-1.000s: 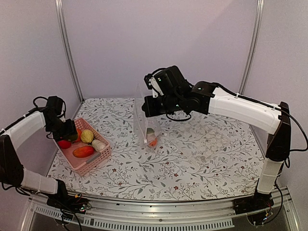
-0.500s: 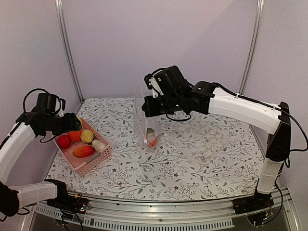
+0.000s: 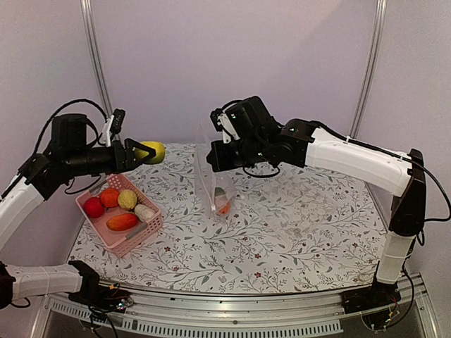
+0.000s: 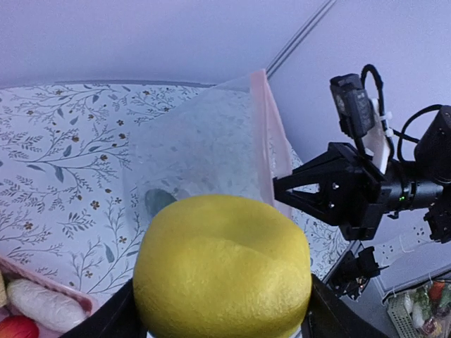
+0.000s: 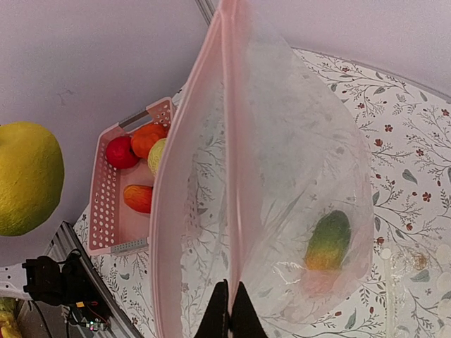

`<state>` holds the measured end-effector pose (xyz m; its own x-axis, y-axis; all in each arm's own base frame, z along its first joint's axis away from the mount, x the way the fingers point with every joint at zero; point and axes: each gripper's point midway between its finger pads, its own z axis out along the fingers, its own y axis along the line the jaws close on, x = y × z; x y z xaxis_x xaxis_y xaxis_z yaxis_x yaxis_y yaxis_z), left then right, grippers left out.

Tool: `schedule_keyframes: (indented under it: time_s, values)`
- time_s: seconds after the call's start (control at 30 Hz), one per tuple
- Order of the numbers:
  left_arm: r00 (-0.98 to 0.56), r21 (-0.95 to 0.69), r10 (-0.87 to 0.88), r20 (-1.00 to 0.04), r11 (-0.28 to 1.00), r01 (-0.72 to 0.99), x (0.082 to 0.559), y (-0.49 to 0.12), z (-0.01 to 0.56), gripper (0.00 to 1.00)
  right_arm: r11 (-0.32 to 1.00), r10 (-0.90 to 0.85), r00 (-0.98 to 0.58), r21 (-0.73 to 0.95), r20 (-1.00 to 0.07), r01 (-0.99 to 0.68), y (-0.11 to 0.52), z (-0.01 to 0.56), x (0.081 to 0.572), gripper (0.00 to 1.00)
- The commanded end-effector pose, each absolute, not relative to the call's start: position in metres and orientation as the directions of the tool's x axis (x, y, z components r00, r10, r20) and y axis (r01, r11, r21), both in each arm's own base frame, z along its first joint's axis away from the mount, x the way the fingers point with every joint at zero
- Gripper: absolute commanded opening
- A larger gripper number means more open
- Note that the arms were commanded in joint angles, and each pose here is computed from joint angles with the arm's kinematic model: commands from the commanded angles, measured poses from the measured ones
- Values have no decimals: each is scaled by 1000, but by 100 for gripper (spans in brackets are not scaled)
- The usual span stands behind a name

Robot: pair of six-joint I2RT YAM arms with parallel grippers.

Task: Place the food in the zip-top bag and seal the zipper
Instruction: Pick up the fake fruit from the bin, then place the fake fruit in the zipper food storage bag.

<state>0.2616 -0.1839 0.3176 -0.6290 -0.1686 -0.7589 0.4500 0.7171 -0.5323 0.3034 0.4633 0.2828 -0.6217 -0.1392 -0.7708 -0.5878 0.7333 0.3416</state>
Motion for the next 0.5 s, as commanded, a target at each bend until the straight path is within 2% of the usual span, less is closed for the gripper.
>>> schedule_keyframes:
  time_s: [0.0, 0.17, 0.47]
  values:
    - [-559, -535, -146, -816, 555, 637, 248, -235, 367, 70, 714, -144, -609, 344, -780, -610, 464, 291, 298, 0]
    - [-514, -504, -116, -850, 462, 729, 244, -275, 386, 70, 709, -149, -602, 340, -784, -618, 465, 294, 296, 0]
    - [-512, -500, -111, -852, 467, 730, 268, -297, 378, 69, 704, -162, -589, 326, -791, -631, 464, 298, 291, 0]
